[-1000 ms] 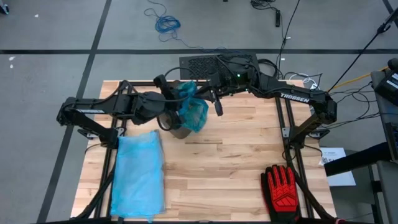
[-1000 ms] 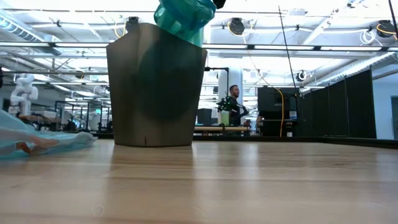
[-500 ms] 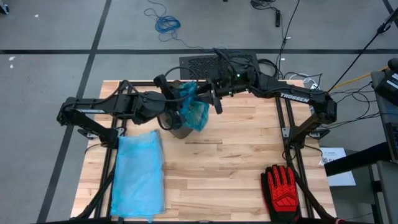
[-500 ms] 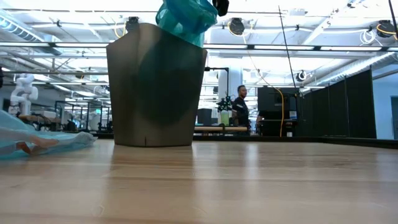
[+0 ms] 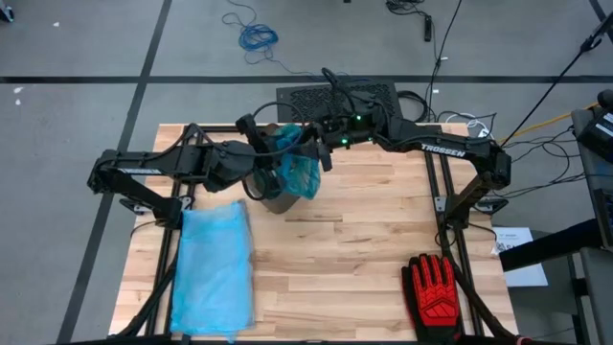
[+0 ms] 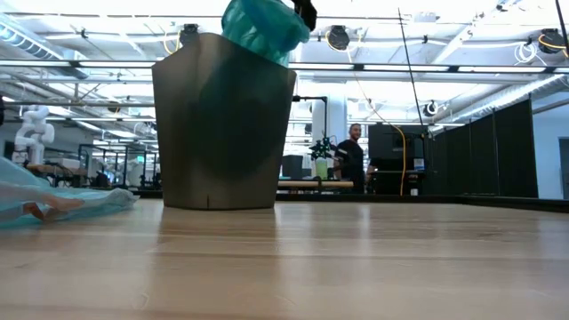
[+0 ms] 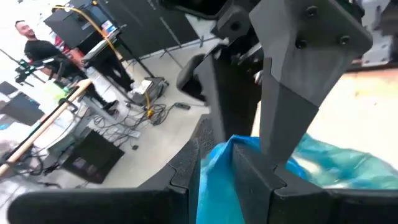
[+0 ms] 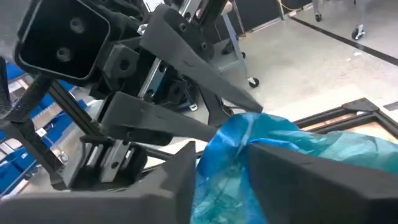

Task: Place trash/remove bag and relplace
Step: Remove the blue trash bag from the black trash bin

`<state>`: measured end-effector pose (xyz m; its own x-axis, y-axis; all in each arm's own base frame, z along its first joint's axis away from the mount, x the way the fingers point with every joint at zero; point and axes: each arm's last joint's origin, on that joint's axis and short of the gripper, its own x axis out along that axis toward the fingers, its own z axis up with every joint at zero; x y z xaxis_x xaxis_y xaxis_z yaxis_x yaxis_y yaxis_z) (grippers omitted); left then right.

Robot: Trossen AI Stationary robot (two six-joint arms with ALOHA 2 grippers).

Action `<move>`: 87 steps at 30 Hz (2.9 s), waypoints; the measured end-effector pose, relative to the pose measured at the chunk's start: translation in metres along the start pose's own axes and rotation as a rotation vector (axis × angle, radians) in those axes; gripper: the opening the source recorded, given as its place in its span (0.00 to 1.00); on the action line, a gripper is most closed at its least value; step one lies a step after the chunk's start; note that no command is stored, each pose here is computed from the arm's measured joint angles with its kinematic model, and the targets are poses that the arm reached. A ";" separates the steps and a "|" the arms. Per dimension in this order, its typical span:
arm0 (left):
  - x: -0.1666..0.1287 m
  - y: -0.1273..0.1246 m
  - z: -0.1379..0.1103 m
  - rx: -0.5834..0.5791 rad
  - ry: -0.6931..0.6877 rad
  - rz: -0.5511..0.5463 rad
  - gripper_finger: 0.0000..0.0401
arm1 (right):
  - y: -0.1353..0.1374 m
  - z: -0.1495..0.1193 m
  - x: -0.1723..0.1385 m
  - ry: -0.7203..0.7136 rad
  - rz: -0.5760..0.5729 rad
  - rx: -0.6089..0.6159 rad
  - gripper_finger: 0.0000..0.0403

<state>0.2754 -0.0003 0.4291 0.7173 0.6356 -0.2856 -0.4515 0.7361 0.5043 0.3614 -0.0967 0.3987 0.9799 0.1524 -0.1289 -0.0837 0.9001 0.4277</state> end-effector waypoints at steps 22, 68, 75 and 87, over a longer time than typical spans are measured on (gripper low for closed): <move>-0.026 0.005 -0.003 0.040 0.017 0.052 0.22 | -0.003 0.007 -0.009 -0.029 -0.038 -0.127 0.00; -0.005 -0.041 -0.109 -0.521 -0.212 -0.014 0.36 | -0.001 0.011 -0.021 -0.003 -0.008 -0.241 0.00; 0.025 -0.043 -0.115 -0.528 -0.170 -0.018 0.49 | 0.002 0.015 -0.021 -0.043 0.004 -0.235 0.00; 0.058 -0.040 -0.115 -0.516 -0.233 0.011 0.44 | 0.011 0.015 -0.017 -0.068 0.042 -0.249 0.00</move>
<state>0.2739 0.0334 0.2989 0.7827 0.6189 -0.0654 -0.6188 0.7852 0.0253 0.3465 -0.0951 0.4190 0.9839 0.1710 -0.0517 -0.1579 0.9677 0.1963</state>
